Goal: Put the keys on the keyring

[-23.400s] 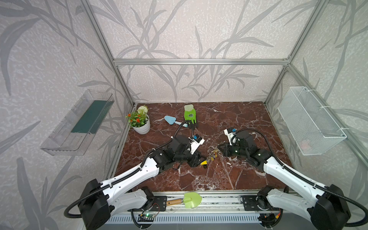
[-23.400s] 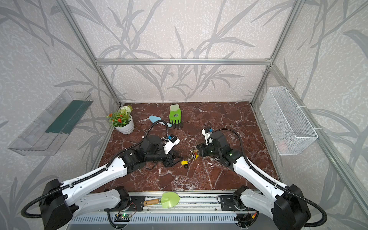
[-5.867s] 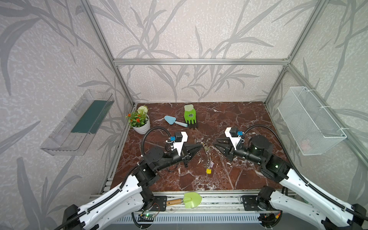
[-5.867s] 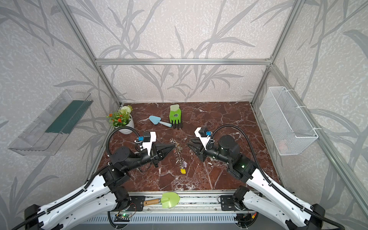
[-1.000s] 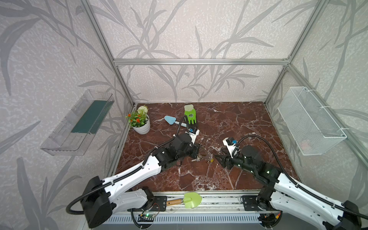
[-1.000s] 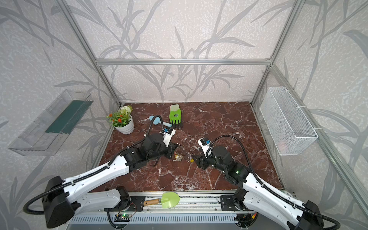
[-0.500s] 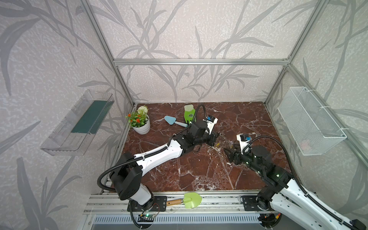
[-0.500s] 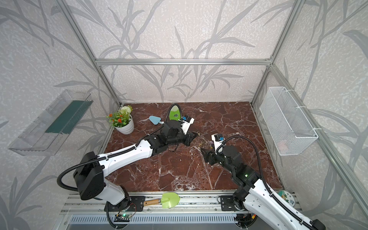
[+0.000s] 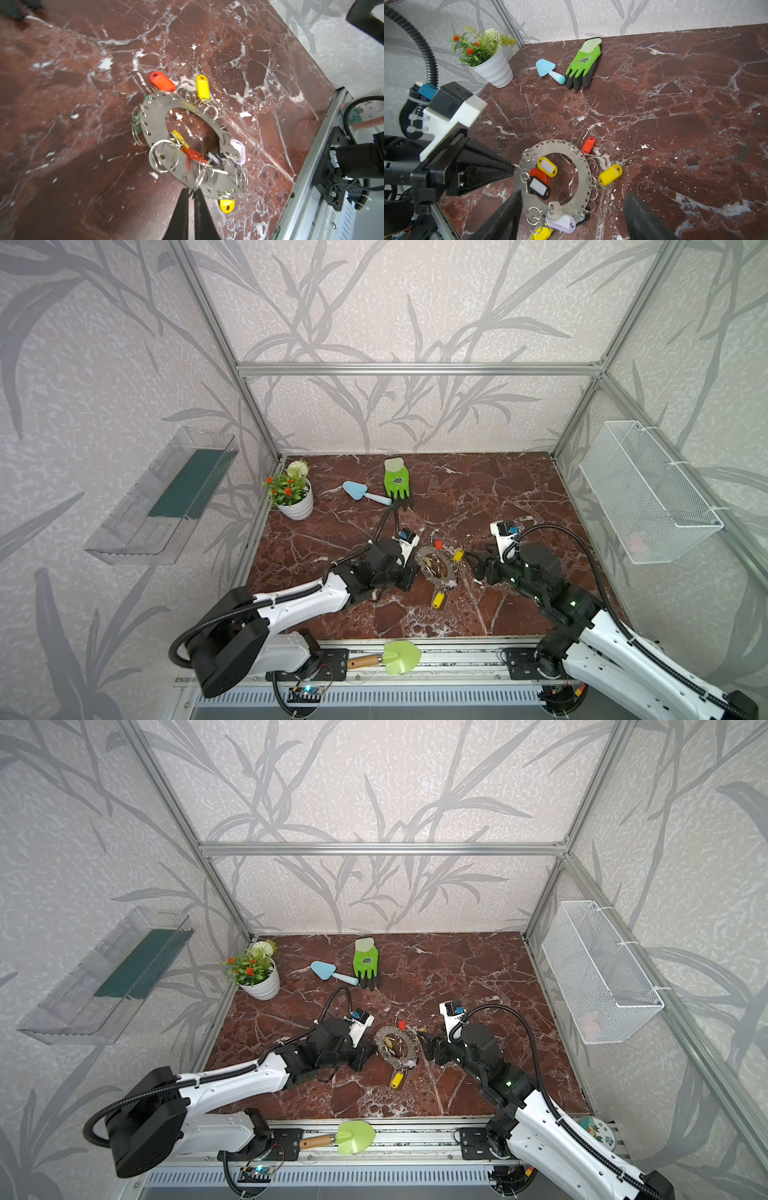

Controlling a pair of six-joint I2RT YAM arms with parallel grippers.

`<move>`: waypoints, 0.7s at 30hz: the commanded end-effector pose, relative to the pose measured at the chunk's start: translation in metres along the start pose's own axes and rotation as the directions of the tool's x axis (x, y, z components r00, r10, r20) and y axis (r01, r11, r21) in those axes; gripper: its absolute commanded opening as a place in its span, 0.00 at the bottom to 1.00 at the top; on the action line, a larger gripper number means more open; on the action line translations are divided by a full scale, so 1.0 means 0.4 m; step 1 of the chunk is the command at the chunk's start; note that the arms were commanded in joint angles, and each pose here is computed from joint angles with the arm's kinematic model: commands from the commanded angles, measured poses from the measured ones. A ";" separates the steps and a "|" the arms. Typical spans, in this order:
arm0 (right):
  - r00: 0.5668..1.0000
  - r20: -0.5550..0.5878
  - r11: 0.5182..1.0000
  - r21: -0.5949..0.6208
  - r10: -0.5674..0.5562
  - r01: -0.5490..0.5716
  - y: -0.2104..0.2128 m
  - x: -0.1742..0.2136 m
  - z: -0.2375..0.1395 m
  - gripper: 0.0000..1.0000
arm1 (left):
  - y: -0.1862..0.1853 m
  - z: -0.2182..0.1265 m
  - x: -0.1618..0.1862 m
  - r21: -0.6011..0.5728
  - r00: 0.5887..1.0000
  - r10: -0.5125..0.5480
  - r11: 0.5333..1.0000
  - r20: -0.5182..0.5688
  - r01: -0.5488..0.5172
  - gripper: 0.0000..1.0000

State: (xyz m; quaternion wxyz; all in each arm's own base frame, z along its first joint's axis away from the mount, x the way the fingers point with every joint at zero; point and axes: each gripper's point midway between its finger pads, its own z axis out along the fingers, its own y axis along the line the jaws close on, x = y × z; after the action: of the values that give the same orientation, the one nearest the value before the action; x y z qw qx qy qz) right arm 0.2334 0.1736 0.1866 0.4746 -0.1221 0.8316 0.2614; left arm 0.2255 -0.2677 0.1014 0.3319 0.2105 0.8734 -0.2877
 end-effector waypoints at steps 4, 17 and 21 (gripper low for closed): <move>0.999 0.035 1.000 0.001 0.024 -0.024 -0.008 -0.019 0.018 0.80 | 0.153 -0.098 -0.047 -0.255 0.968 -0.141 0.947 0.210 0.193 0.57; 0.985 0.143 0.973 0.196 0.092 -0.120 -0.151 -0.116 0.036 0.99 | 0.403 -0.377 -0.156 -0.557 0.754 -0.125 0.598 0.645 0.576 0.99; 0.965 0.220 0.889 0.400 0.142 -0.222 -0.301 -0.143 0.022 1.00 | 0.496 -0.496 -0.141 -0.704 0.731 0.035 0.305 0.681 0.641 0.99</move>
State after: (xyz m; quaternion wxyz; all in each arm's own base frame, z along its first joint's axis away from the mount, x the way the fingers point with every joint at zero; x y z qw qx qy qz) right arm 0.3033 0.1080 0.1748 0.4994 0.0172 0.8480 0.1765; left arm 0.2958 -0.0610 0.1712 0.5390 -0.2066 0.8165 -0.0113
